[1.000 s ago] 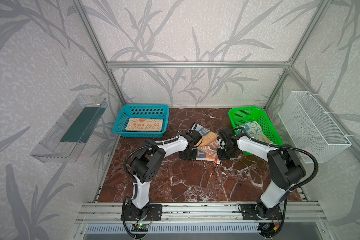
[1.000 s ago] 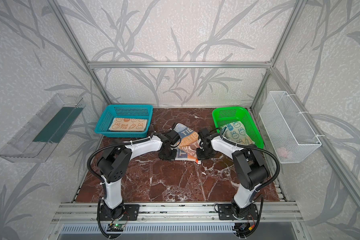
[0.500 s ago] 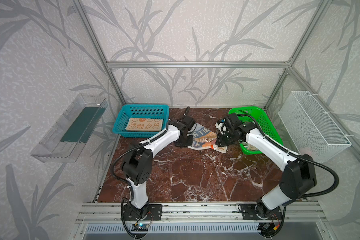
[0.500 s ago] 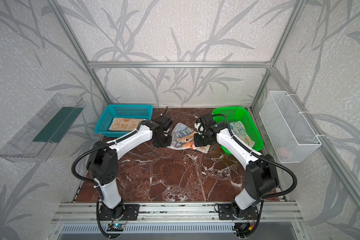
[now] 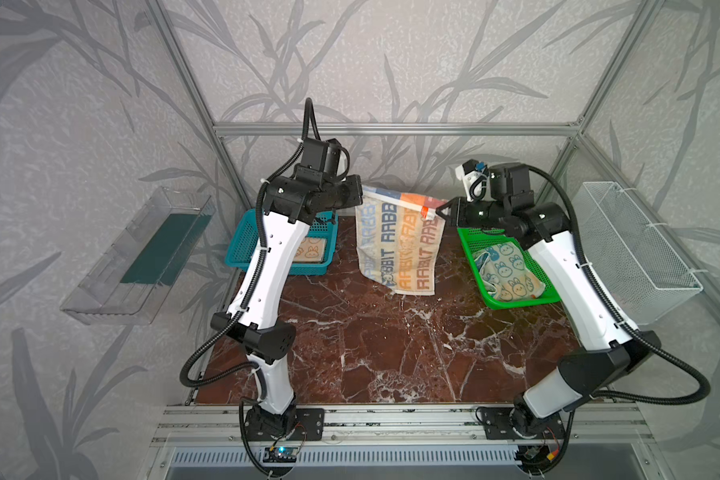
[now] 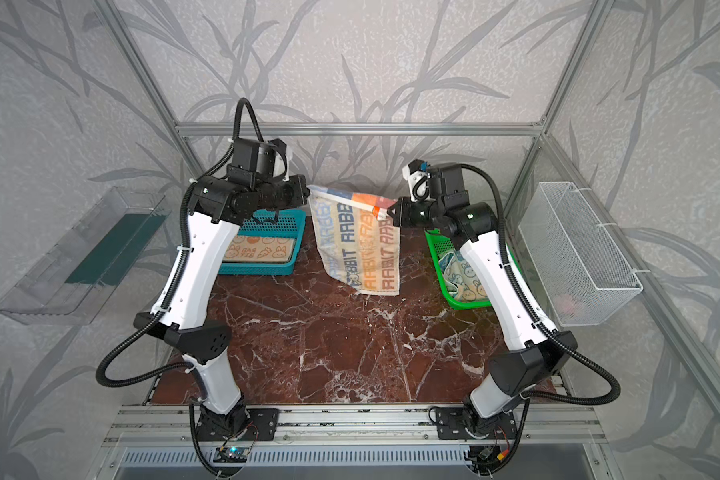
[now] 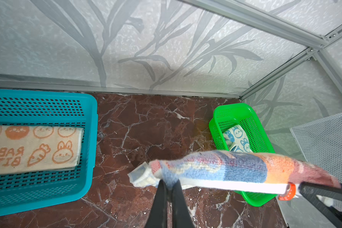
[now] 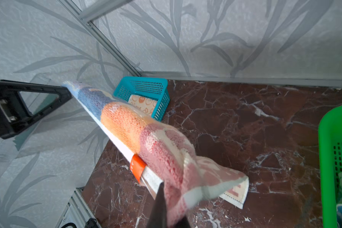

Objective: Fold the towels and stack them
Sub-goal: 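Lift the striped towel high with both grippers, stretching it open, then lower the stretched towel and lay it flat on the table with both grippers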

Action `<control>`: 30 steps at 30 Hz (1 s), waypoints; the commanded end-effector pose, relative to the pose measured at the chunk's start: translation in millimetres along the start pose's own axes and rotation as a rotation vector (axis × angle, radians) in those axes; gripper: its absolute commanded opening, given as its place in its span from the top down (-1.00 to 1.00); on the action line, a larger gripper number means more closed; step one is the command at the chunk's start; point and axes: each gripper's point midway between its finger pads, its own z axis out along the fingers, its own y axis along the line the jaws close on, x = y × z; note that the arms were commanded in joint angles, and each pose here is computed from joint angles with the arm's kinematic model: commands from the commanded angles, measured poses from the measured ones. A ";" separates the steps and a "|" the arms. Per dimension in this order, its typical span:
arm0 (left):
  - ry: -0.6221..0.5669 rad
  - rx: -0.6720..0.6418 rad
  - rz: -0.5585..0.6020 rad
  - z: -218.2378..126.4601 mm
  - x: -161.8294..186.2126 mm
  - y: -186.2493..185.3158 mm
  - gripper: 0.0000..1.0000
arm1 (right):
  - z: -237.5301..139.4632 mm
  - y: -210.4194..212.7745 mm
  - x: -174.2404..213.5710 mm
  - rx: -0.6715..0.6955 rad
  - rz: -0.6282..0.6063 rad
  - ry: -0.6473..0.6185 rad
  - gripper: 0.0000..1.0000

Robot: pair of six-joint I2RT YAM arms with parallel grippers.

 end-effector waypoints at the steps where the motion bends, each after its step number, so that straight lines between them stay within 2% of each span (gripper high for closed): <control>1: -0.007 -0.030 0.000 -22.8 -1.5 8.8 1.00 | -9.5 7.9 -0.9 -0.024 0.009 0.027 1.00; 9: -0.176 0.063 -0.003 -108.3 -3.5 -6.7 1.00 | -69.7 47.7 9.6 -0.139 -0.073 -0.031 1.00; 14: -0.232 0.135 0.000 -162.5 12.4 -21.4 1.00 | -113.0 78.1 22.9 -0.247 -0.129 -0.059 1.00; 17: -0.252 0.189 -0.028 -190.5 17.2 -30.6 1.00 | -137.1 97.5 27.7 -0.319 -0.155 -0.074 1.00; 20: -0.278 0.215 -0.075 -210.2 13.0 -32.8 1.00 | -148.3 103.1 25.7 -0.329 -0.133 -0.088 1.00; 23: -0.283 0.164 -0.110 -206.2 7.7 -25.5 1.00 | -131.3 80.6 23.2 -0.258 -0.019 -0.036 1.00; 25: -0.276 0.111 -0.110 -189.3 4.5 -18.7 1.00 | -108.4 56.7 24.2 -0.214 0.063 0.016 1.00; 27: -0.233 0.062 -0.114 -156.2 4.8 -9.5 1.00 | -80.8 25.0 27.2 -0.150 0.125 0.054 1.00; 30: -0.124 0.026 -0.135 -88.5 14.1 4.6 1.00 | -36.3 -23.0 33.2 -0.078 0.207 0.112 1.00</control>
